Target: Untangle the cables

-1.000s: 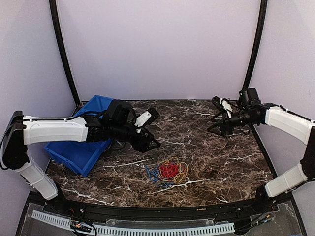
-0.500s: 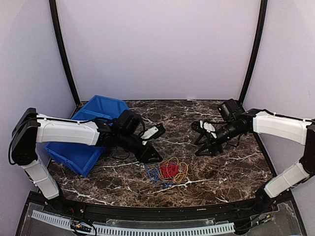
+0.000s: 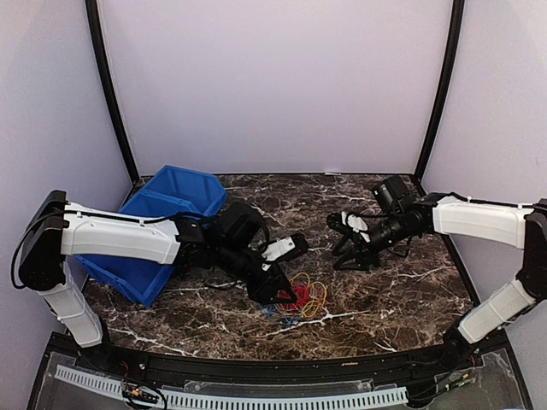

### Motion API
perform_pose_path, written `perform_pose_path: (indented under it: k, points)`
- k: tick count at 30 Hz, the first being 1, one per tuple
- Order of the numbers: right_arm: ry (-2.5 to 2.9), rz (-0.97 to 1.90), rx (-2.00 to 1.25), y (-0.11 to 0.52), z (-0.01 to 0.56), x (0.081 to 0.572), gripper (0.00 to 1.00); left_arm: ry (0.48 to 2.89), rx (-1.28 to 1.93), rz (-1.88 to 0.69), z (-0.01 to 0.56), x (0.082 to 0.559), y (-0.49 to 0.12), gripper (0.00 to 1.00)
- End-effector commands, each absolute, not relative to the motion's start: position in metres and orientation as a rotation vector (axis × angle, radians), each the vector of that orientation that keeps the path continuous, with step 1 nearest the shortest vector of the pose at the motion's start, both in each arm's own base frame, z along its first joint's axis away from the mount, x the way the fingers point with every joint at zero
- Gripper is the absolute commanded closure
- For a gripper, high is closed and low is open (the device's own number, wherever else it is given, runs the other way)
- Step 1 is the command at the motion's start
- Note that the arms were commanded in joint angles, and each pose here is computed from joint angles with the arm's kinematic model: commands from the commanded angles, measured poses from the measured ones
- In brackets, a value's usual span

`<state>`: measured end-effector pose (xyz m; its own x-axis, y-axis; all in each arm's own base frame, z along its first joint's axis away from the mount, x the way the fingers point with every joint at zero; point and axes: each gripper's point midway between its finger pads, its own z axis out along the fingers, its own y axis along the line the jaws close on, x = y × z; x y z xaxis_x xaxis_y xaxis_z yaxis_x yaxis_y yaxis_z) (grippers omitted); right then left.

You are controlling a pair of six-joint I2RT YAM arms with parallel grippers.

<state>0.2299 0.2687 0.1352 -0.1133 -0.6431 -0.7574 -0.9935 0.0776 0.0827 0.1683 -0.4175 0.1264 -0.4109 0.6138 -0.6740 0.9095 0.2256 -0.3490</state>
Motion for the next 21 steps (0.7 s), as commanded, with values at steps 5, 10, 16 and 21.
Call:
perform_pose_path:
  k: [5,10,16,21]
  points:
    - [1.804,0.854,-1.600,0.273,0.135,0.229,0.54,2.057,1.509,-0.696,0.126,0.170,-0.434,0.53]
    - [1.808,0.861,-1.597,0.272,0.135,0.227,0.54,2.122,1.517,-0.584,0.114,0.177,-0.435,0.58]
    - [1.809,0.860,-1.595,0.272,0.134,0.227,0.53,2.147,1.528,-0.531,0.104,0.178,-0.432,0.59]
    - [1.816,0.865,-1.593,0.272,0.133,0.227,0.53,2.142,1.514,-0.469,0.102,0.186,-0.428,0.68]
